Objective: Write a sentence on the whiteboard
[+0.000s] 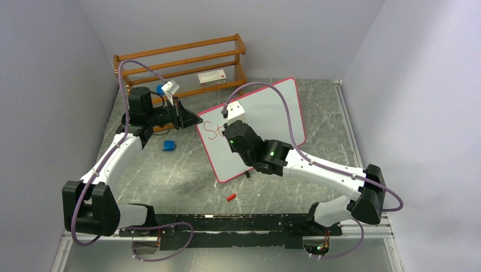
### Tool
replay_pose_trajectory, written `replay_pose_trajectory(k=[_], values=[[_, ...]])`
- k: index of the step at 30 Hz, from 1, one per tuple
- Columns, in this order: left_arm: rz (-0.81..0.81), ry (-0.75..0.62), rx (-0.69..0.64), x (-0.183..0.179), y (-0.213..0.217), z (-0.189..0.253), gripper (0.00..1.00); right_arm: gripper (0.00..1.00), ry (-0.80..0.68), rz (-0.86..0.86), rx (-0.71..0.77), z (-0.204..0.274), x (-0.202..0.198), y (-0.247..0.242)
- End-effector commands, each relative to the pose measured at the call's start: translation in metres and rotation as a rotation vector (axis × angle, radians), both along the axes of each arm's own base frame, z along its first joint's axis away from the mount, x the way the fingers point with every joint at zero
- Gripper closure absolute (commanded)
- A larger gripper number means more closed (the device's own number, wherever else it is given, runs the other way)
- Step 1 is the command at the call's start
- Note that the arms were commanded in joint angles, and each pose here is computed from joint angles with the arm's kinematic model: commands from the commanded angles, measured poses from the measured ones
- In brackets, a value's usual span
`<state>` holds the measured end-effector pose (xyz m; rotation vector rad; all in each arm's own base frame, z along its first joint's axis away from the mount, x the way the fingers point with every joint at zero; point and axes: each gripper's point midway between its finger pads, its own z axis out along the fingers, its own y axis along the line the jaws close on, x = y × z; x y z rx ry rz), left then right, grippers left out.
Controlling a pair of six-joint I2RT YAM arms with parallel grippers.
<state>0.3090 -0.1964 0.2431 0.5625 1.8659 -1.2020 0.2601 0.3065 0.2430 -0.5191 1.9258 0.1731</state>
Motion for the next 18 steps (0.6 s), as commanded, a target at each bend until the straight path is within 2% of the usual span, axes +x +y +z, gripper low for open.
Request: replay_pose_trajectory(k=[1,18], values=[[-0.032,0.039,0.04,-0.006,-0.006,-0.021,0.95,1.0,-0.031,-0.025,0.026,0.009,0.01,0.001],[-0.033,0.039,0.04,-0.006,-0.006,-0.021,0.95,1.0,-0.014,-0.02,0.01,0.002,0.012,0.003]])
